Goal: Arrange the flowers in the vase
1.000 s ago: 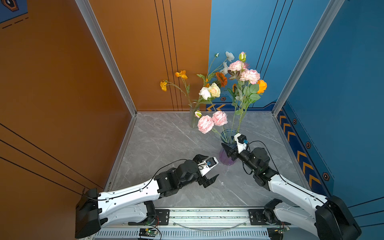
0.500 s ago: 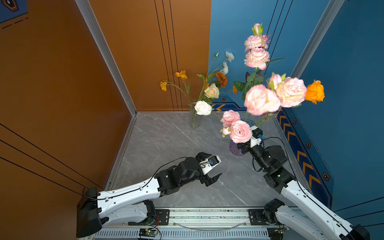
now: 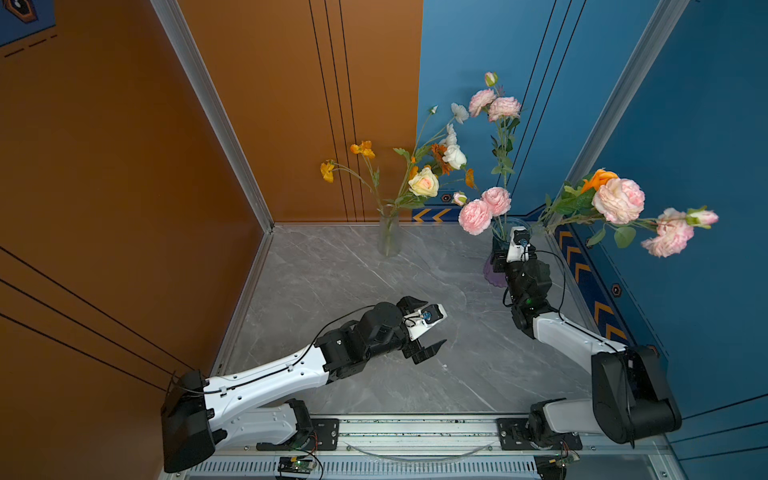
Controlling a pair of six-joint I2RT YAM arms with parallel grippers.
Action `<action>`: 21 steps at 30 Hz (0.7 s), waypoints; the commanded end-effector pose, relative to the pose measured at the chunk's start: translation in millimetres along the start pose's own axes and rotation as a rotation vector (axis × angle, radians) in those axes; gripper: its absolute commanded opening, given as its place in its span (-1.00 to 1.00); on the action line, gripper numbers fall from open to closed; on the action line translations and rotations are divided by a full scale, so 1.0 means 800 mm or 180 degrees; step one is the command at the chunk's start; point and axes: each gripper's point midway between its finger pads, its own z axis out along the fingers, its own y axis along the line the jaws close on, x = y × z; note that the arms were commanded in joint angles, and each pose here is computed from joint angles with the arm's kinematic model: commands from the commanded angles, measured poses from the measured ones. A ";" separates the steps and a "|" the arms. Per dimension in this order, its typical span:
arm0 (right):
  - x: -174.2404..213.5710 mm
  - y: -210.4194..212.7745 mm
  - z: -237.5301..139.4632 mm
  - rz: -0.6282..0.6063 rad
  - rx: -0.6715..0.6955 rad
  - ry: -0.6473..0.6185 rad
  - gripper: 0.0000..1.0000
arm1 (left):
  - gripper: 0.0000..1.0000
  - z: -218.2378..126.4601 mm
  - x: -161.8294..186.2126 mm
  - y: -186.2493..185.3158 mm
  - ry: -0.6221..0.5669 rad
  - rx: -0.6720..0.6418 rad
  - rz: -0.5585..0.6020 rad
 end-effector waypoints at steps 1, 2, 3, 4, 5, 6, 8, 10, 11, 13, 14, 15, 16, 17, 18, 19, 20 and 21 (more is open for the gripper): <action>-0.145 -0.040 0.001 0.0323 0.0313 -0.1413 -0.70 | 0.96 0.004 -0.001 0.008 -0.0017 0.0055 -0.0022; -0.138 -0.043 0.011 0.0341 0.0335 -0.1401 -0.70 | 0.96 0.006 0.002 0.011 -0.0004 0.0050 -0.0043; -0.132 -0.046 0.020 0.0352 0.0349 -0.1414 -0.71 | 0.96 0.008 0.005 0.014 0.0008 0.0040 -0.0062; -0.125 -0.046 0.028 0.0348 0.0349 -0.1427 -0.71 | 0.96 0.010 0.009 0.017 0.0027 0.0030 -0.0080; -0.117 -0.046 0.037 0.0337 0.0356 -0.1416 -0.71 | 0.96 0.012 0.011 0.020 0.0036 0.0025 -0.0098; -0.108 -0.045 0.048 0.0324 0.0370 -0.1370 -0.71 | 0.96 0.014 0.014 0.023 0.0054 0.0017 -0.0112; -0.095 -0.047 0.067 0.0360 0.0353 -0.1335 -0.71 | 0.96 0.018 0.018 0.027 0.0088 0.0014 -0.0132; -0.081 -0.049 0.087 0.0421 0.0328 -0.1273 -0.71 | 0.96 0.023 0.020 0.032 0.0115 0.0005 -0.0137; -0.074 -0.051 0.096 0.0446 0.0317 -0.1224 -0.71 | 0.96 0.025 0.020 0.034 0.0121 0.0003 -0.0142; -0.059 -0.057 0.116 0.0535 0.0309 -0.1113 -0.71 | 0.96 0.029 0.019 0.039 0.0131 -0.0004 -0.0151; -0.053 -0.059 0.122 0.0567 0.0302 -0.1096 -0.71 | 0.96 0.032 0.018 0.040 0.0130 -0.0004 -0.0151; -0.048 -0.060 0.128 0.0572 0.0303 -0.1104 -0.71 | 0.96 0.035 0.017 0.041 0.0137 -0.0007 -0.0151; -0.044 -0.060 0.132 0.0554 0.0311 -0.1106 -0.71 | 0.95 0.037 0.017 0.042 0.0135 -0.0002 -0.0153; -0.038 -0.059 0.137 0.0520 0.0317 -0.1085 -0.71 | 0.96 0.040 0.016 0.042 0.0136 0.0008 -0.0153; -0.031 -0.058 0.143 0.0499 0.0313 -0.1046 -0.70 | 0.96 0.043 0.016 0.042 0.0144 0.0021 -0.0155; -0.027 -0.057 0.148 0.0492 0.0304 -0.1017 -0.70 | 0.96 0.046 0.016 0.042 0.0155 0.0022 -0.0156; -0.022 -0.057 0.153 0.0491 0.0289 -0.0970 -0.70 | 0.96 0.049 0.018 0.042 0.0174 0.0023 -0.0158; -0.015 -0.058 0.158 0.0518 0.0311 -0.0925 -0.71 | 0.96 0.052 0.018 0.043 0.0187 0.0025 -0.0160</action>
